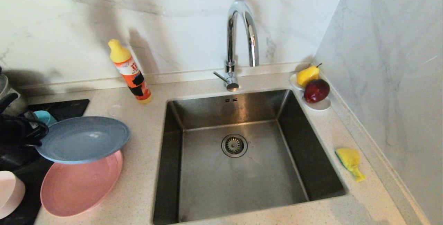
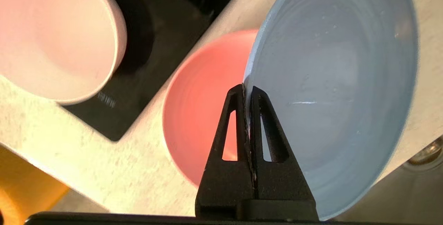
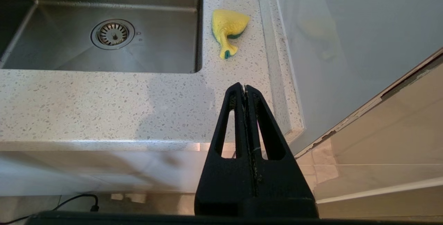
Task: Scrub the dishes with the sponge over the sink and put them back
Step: Place the plate on the plate
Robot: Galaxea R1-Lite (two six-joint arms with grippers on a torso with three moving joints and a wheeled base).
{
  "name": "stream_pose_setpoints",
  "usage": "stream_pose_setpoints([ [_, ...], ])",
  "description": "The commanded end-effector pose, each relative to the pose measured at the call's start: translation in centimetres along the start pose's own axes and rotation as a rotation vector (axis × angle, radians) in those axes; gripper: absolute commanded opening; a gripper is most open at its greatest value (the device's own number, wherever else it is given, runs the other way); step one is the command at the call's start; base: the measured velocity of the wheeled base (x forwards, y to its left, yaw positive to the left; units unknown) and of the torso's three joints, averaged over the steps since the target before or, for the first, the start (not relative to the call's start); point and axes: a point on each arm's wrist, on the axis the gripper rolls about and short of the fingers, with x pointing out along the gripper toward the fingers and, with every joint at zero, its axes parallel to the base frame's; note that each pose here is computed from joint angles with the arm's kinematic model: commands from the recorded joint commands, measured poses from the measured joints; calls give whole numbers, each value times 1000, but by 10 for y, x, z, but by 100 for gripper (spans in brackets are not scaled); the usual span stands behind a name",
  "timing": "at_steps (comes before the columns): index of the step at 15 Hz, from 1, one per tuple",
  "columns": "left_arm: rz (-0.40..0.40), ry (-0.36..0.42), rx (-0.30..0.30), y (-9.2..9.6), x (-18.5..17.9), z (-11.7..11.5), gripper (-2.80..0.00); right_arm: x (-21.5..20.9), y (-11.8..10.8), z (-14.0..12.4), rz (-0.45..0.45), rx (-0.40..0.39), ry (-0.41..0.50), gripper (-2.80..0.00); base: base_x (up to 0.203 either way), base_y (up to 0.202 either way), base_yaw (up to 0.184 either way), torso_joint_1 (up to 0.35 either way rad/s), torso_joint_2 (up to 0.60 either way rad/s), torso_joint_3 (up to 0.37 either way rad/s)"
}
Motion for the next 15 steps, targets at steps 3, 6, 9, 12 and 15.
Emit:
stream_pose_setpoints([
  [3, -26, 4, -3, 8, 8, -17, -280, 0, 0, 0, 1, -1, 1, -280, 0, 0, 0, 0, 0, 0],
  [6, -44, 7, -7, 12, 16, -24, -280, 0, 0, 0, 1, -1, 0, -280, 0, 0, 0, 0, 0, 0],
  [9, -75, -24, -10, 15, -2, -28, -280, 0, 0, 0, 1, -1, 0, -280, 0, 0, 0, 0, 0, 0],
  [12, -120, -94, -23, 19, -31, -31, -280, 0, 0, 0, 1, -1, 0, -280, 0, 0, 0, 0, 0, 0],
  [15, -119, -113, -19, 24, -49, -35, -280, 0, 0, 0, 1, -1, 0, -280, 0, 0, 0, 0, 0, 0],
])
